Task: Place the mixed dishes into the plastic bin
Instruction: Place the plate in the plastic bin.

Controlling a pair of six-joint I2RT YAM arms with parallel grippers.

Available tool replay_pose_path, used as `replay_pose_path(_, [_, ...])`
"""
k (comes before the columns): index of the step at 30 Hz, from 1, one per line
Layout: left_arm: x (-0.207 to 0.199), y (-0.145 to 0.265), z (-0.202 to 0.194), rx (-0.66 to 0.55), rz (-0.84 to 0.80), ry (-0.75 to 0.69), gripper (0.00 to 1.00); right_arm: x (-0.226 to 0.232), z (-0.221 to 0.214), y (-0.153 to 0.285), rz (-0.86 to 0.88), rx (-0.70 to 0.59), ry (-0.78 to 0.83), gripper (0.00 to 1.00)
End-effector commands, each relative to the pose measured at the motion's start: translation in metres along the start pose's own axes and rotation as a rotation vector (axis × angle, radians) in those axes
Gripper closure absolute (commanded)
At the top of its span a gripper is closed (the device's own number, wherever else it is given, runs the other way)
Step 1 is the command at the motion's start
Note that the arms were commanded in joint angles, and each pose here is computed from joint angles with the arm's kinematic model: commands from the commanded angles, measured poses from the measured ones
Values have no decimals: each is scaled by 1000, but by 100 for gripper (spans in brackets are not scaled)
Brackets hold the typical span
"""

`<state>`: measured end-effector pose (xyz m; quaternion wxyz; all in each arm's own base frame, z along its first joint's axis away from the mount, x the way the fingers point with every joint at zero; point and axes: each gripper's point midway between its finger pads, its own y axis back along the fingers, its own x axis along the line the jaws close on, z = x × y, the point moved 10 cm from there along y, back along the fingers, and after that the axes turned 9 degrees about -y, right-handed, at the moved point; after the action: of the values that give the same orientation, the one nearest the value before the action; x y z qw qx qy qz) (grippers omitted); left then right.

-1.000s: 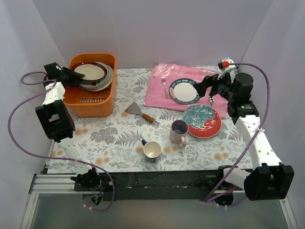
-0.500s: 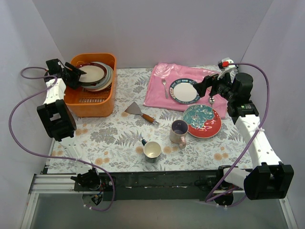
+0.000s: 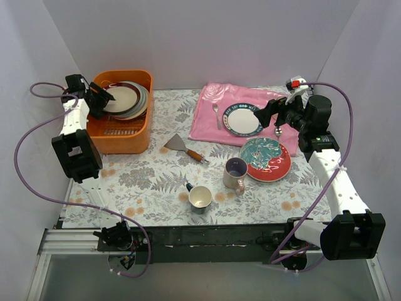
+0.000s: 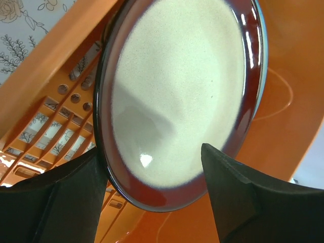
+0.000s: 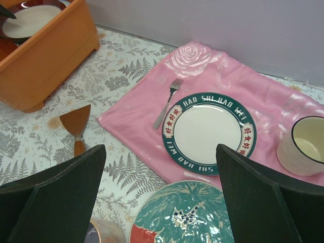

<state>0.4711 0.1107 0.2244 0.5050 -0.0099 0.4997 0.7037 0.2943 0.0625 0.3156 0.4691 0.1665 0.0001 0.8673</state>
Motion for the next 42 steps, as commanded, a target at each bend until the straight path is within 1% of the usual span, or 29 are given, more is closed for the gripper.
replay_pose_path(1, [7, 0, 1, 2, 72, -21, 30, 3, 12, 1, 18, -46, 18, 4])
replay_pose_path(12, [13, 6, -2, -4, 192, -69, 28, 2, 9, 0, 28, -49, 12, 4])
replay_pose_path(15, [12, 7, -3, -7, 210, -71, 18, 2, 9, -1, 33, -49, 13, 4])
replay_pose_path(24, [-9, 23, 9, -50, 148, -87, 17, 2, 8, 3, 40, -54, 18, 4])
replay_pose_path(32, [-18, 16, 8, -19, 96, -83, 17, 2, 8, 6, 35, -60, 23, 3])
replay_pose_path(42, [-32, 31, 14, -48, 29, -91, 17, 1, 9, 12, 32, -49, 46, 3])
